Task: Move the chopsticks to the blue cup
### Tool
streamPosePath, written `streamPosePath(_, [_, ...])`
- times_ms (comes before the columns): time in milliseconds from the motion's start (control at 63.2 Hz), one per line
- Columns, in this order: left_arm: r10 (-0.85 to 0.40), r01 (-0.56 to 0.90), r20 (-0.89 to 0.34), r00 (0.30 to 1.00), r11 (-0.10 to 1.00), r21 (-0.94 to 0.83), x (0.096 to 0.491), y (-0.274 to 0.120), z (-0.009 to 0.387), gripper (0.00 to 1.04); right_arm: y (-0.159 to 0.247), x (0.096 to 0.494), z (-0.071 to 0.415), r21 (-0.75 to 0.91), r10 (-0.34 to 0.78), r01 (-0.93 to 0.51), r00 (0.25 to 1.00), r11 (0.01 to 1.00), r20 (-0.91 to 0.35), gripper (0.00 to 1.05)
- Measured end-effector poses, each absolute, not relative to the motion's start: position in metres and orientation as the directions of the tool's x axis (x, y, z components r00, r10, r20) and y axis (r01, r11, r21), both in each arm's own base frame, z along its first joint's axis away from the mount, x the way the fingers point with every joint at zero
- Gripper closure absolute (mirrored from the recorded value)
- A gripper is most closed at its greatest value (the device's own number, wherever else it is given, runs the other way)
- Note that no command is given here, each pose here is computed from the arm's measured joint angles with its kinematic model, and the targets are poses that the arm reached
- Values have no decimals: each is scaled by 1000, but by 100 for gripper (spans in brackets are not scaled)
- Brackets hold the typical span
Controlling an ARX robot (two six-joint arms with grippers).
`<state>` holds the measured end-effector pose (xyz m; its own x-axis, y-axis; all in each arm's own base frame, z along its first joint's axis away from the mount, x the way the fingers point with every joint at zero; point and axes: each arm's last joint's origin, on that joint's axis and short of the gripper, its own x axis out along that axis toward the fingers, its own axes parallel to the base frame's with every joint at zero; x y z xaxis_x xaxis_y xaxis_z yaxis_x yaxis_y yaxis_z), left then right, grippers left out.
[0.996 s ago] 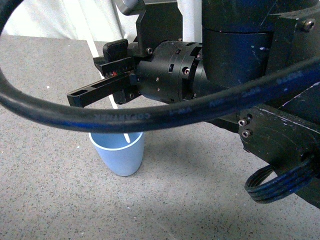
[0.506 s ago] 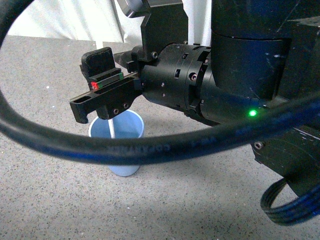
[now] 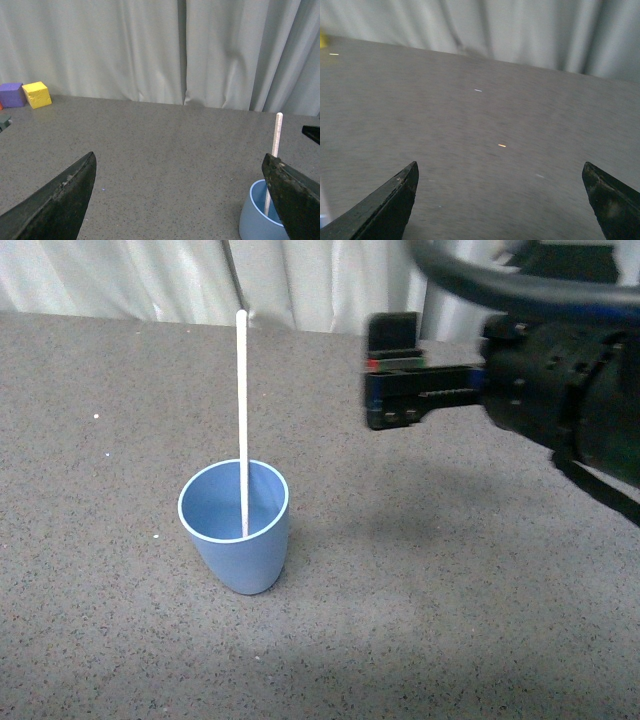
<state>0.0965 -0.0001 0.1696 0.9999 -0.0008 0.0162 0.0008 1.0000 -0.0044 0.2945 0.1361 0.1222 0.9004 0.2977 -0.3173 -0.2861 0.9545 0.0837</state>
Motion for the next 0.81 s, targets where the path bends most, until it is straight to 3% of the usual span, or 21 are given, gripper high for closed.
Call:
streamPosePath(111, [-1, 1, 16, 1000, 1000, -4, 97, 0, 170, 7, 101, 290, 125, 17, 85, -84, 920, 996, -383, 9])
streamPosePath(348, [-1, 1, 16, 1000, 1000, -4, 97, 0, 170, 7, 61, 256, 146, -91, -152, 129, 936, 987, -317, 9])
streamPosePath(585, [-1, 1, 16, 1000, 1000, -4, 97, 0, 170, 7, 52, 208, 167, -112, -148, 134, 980, 985, -133, 11])
streamPosePath(680, [-1, 1, 17, 1000, 1000, -4, 97, 0, 170, 7, 46, 195, 163, -32, 0, 0, 1000, 999, -24, 29])
streamPosePath(806, [-1, 1, 16, 1000, 1000, -4, 97, 0, 170, 7, 35, 182, 160, -22, 9, -9, 1000, 1000, -24, 50])
